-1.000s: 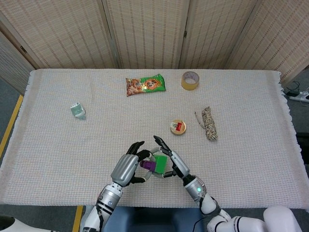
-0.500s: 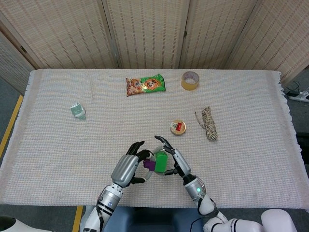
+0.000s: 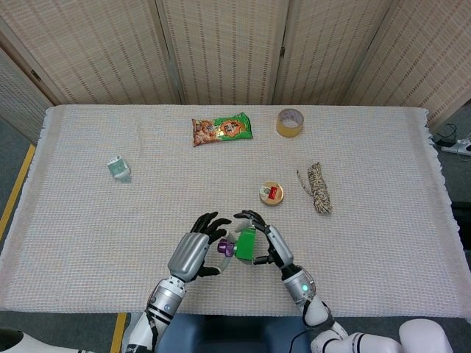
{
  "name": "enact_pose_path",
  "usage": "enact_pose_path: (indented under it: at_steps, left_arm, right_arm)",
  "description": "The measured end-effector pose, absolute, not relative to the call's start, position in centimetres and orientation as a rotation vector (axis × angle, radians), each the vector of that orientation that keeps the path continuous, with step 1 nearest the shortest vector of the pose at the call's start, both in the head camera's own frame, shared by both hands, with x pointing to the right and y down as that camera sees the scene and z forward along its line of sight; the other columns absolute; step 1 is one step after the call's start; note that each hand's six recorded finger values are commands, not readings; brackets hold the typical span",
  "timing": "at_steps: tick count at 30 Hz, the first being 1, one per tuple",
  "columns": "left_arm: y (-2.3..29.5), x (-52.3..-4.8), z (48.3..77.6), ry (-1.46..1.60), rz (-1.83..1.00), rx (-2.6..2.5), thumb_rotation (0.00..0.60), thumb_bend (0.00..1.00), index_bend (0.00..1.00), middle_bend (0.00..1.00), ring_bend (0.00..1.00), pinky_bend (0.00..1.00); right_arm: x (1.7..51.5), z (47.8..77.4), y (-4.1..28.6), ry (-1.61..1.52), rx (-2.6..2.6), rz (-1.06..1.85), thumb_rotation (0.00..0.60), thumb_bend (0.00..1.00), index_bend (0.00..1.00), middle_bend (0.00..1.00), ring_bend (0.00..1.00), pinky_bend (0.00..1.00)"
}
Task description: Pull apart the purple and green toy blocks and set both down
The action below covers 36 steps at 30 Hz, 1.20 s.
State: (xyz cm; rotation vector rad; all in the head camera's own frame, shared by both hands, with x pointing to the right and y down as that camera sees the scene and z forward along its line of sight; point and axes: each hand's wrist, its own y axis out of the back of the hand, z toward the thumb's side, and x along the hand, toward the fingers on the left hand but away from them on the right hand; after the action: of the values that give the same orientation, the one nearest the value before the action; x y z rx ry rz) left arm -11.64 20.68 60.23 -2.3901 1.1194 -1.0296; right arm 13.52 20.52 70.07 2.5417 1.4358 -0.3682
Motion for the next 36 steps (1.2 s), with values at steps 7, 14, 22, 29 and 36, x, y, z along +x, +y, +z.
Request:
enact_pose_path:
  at_steps: [7,14,22,29,36]
  left_arm:
    - [19.9,-12.6,61.3,1.138,-1.072,-2.352,0.6,0.44,0.77,0.23,0.01,0.0]
    - [18.4,-14.0,62.4,1.178,-1.117,-2.302,0.6,0.45,0.77,0.23,0.01,0.0]
    - [16.6,-16.1,62.7,1.211,-1.147,-2.233,0.6,0.46,0.77,0.23,0.01,0.0]
    - [16.4,-19.0,63.6,1.159,-1.223,-2.162,0.6,0.46,0.77,0.23,0.01,0.0]
    - [17.5,-20.9,65.8,1.106,-1.283,-2.157,0.6,0.46,0.77,0.23,0.01,0.0]
  right_arm:
    - [14.8,70.0,20.3,1.448,2.509,-0.349,0.6,0.27,0.95,0.27,0.11,0.02]
    - [16.2,69.6,20.0,1.473,2.498,-0.336,0.6,0.27,0.95,0.27,0.11,0.02]
    - [17.6,68.9,19.7,1.494,2.555,-0.367,0.6,0.27,0.95,0.27,0.11,0.02]
    - [20.1,68.4,19.3,1.526,2.757,-0.546,0.6,0.27,0.95,0.27,0.11,0.02]
    - [24.0,68.1,18.3,1.517,3.059,-0.973,0.6,0.27,0.95,0.27,0.11,0.02]
